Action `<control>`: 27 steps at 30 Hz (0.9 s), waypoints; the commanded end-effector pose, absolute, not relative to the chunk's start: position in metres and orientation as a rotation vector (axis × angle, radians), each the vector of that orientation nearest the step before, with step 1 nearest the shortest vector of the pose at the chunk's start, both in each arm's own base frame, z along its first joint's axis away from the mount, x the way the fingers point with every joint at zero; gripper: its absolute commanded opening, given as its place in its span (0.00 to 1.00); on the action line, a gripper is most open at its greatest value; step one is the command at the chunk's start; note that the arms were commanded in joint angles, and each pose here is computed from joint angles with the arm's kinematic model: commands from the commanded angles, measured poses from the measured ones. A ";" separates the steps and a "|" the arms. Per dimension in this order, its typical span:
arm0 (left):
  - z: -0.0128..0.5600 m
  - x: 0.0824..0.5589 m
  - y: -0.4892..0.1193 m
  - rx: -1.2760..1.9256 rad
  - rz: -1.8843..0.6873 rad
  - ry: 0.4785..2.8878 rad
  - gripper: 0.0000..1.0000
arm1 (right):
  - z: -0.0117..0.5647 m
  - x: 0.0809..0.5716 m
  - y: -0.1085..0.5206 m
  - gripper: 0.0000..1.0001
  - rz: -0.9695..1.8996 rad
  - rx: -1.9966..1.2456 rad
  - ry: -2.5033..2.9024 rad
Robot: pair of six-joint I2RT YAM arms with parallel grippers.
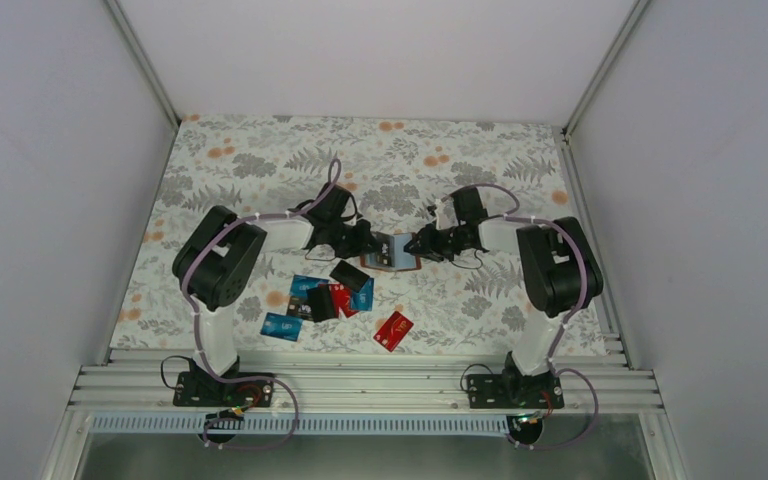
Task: Put the credit cards into the card holder
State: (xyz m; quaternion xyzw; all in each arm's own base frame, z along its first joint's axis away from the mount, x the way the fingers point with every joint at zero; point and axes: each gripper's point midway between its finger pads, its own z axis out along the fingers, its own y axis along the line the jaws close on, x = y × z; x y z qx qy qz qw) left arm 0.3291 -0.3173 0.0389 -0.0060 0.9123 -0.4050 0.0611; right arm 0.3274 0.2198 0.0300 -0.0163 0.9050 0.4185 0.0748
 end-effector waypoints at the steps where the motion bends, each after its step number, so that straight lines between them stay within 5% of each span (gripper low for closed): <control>1: 0.024 0.326 -0.318 -0.036 -1.185 2.803 0.02 | 0.033 0.322 0.208 0.26 1.116 -0.028 2.758; 9: 0.021 0.326 -0.318 -0.031 -1.164 2.813 0.02 | 0.030 0.326 0.176 0.23 0.818 0.024 2.769; 27: 0.020 0.326 -0.322 -0.011 -1.151 2.823 0.02 | 0.005 0.312 0.202 0.07 0.887 -0.076 2.830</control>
